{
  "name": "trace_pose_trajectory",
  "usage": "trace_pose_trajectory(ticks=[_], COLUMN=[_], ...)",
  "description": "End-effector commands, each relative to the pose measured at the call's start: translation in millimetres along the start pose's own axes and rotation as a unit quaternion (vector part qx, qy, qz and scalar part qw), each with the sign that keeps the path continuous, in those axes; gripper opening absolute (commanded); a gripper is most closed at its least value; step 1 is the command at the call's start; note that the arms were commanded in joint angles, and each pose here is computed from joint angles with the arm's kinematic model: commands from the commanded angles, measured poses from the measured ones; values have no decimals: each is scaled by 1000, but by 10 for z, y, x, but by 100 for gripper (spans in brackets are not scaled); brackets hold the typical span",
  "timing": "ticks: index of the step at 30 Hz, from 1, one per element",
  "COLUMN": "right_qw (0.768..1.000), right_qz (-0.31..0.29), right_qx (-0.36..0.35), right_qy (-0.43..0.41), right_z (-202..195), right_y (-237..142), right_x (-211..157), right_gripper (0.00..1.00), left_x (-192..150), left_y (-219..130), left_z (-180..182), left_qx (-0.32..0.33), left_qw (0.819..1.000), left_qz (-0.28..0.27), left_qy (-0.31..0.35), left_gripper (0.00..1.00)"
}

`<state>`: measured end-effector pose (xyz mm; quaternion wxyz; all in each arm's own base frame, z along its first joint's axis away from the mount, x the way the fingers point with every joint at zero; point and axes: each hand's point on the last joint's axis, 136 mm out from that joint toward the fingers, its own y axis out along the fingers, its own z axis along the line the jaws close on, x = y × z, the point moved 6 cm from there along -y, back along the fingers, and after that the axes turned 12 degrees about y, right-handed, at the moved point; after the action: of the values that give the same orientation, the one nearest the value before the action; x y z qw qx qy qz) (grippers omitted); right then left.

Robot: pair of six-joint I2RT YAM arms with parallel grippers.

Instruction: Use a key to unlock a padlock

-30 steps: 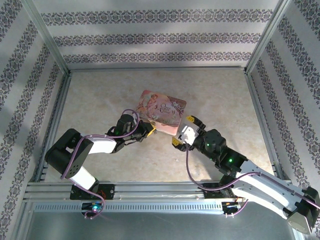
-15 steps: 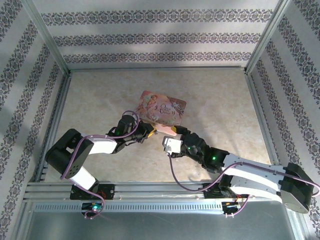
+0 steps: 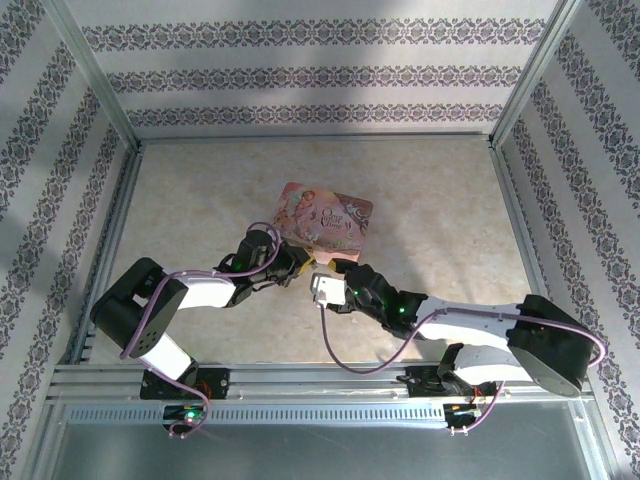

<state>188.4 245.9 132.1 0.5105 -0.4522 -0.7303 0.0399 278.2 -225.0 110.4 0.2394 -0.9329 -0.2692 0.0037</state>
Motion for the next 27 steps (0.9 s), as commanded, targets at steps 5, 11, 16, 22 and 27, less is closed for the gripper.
trace_pose_trajectory(ticks=[5, 11, 16, 22, 27], right_qw=[1000, 1000, 1000, 1000, 1000], right_qz=[-29, -25, -20, -14, -10], right_qx=[-10, -7, -8, -10, -11], right_qy=[5, 7, 7, 5, 6], right_z=[-25, -15, -9, -10, -8], right_y=[151, 232, 284, 333, 362], right_x=[199, 210, 206, 193, 176], right_gripper=[58, 54, 49, 43, 38], left_x=[3, -5, -6, -14, -20], left_y=[2, -5, -3, 1, 2], left_z=[-255, -255, -271, -280, -274], left_qx=[-38, -34, -35, -36, -35], left_qw=[999, 999, 999, 999, 999], left_qz=[-4, -5, -5, -3, -3], left_qy=[11, 14, 18, 19, 19], left_gripper=[0, 0, 0, 0, 0])
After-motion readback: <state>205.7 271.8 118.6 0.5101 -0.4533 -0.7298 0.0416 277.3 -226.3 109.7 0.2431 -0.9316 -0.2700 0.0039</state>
